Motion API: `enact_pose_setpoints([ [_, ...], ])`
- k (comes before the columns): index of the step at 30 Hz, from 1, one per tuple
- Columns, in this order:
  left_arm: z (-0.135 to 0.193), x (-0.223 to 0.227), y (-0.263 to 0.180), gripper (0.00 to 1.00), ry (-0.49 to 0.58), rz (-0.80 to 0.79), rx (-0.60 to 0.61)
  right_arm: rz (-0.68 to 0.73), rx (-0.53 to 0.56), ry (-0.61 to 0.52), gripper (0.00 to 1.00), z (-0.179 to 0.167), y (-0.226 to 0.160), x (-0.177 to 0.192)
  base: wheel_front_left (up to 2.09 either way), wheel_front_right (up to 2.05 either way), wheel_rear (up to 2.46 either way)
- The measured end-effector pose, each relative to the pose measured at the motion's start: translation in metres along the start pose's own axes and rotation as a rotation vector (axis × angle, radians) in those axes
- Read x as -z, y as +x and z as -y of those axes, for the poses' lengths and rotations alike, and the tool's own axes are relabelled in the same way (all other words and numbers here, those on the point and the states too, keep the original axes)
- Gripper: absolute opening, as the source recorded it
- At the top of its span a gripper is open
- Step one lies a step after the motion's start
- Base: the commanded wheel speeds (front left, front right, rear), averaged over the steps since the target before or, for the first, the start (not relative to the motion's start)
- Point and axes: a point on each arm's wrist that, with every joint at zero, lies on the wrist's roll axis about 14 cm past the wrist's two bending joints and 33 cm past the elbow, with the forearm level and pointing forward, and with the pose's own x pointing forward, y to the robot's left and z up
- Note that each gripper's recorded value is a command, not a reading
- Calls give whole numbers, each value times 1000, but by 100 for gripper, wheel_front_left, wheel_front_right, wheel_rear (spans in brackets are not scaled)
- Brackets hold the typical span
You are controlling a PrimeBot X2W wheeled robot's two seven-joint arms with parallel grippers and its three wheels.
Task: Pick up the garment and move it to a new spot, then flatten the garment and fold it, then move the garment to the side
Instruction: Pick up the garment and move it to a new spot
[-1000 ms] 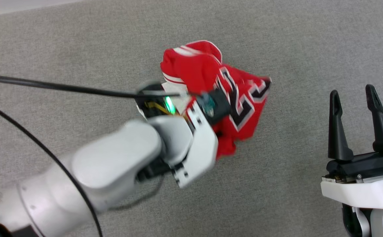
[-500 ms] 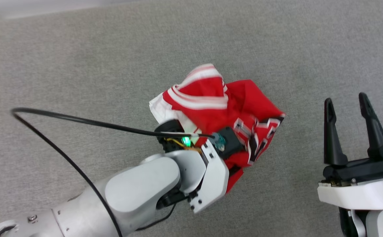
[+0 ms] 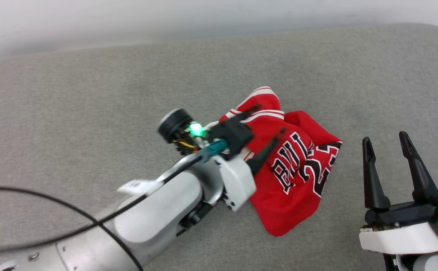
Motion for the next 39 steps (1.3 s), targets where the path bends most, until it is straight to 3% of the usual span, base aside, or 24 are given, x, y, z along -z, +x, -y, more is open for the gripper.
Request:
enact_pose_setpoints([
  [4, -38, -9, -24, 100, 51, 91, -202, 3, -20, 8, 100, -7, -1, -1, 0, 0, 0],
  [11, -88, -6, -78, 100, 48, 128, -520, 9, -41, 6, 100, -14, -4, -5, 0, 0, 0],
  [20, -117, 1, -155, 100, 33, 157, -835, 16, -48, 5, 100, -17, -9, -9, 0, 0, 0],
  [26, -115, 11, -192, 100, -7, 163, -950, 15, -40, 17, 100, -15, -15, -10, 0, 0, 0],
  [39, -93, 27, -233, 100, -38, 159, -1004, -6, -11, 55, 100, -9, -34, -8, 0, 0, 0],
])
